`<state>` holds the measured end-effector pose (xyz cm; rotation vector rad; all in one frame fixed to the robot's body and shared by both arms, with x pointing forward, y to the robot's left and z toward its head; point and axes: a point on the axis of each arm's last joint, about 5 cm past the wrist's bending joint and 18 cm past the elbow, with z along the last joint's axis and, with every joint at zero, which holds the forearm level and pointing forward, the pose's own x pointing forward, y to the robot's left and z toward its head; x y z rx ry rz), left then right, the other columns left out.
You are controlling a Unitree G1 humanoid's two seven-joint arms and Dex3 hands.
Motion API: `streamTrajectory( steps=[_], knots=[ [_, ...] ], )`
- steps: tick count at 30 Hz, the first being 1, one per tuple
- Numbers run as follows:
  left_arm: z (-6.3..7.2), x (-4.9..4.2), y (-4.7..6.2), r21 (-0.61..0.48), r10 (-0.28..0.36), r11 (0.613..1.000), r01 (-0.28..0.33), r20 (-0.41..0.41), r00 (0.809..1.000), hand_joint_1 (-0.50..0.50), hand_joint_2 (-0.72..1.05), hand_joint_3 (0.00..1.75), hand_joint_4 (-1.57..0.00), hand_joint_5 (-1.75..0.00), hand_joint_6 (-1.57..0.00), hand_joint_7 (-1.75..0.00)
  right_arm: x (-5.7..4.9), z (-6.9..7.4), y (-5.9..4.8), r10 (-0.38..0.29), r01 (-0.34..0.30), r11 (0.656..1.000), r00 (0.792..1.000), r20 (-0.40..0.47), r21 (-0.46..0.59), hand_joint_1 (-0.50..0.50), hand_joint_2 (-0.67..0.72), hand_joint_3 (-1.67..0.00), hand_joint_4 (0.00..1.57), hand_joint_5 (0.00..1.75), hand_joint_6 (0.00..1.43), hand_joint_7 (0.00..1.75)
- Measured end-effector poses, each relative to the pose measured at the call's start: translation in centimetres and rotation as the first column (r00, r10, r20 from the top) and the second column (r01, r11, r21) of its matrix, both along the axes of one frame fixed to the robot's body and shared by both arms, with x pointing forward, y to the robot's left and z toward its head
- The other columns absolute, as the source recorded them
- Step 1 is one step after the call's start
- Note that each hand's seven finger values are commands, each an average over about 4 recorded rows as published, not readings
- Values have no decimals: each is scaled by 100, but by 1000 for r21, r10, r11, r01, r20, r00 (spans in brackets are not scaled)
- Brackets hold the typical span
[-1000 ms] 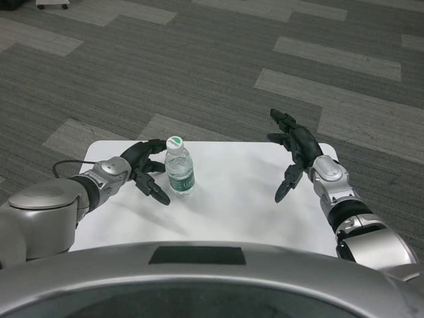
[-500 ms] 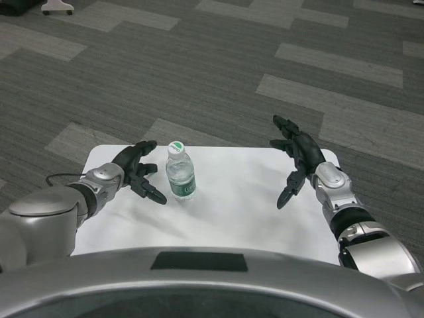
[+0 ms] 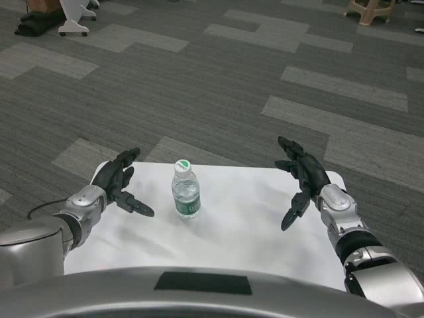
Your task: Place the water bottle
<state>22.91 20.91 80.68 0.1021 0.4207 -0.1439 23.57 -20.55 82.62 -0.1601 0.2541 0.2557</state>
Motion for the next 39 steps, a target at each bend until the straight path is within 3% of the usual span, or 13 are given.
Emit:
streamTrajectory(
  steps=[6,11,17,22,39],
  knots=[
    [19,-20,18,-102,87,992,-77,98,991,50,-21,9,0,0,-18,0,1,0,-2,0,0,1000,1000,-1,-1,-14,66,-14,0,85,0,0],
    [16,-48,12,-151,125,983,-104,140,982,50,-21,9,0,0,-21,0,0,0,-2,0,0,1000,1000,-1,-1,-12,66,-8,0,87,0,0],
    [55,-25,-20,-196,134,976,-94,198,971,50,-19,9,0,0,-22,0,0,-1,-1,-1,1,1000,1000,-1,-1,-12,66,-16,0,82,0,0],
    [84,-7,-43,-218,132,973,-80,236,963,50,-19,9,0,0,-24,0,0,-1,-1,-1,1,1000,1000,-1,-1,-15,66,-10,0,87,0,0],
    [100,-13,-75,-250,139,966,-69,273,952,50,-19,9,0,0,-24,0,0,-1,0,-1,1,1000,1000,-1,-1,-12,66,-16,0,87,0,0]
  ],
)
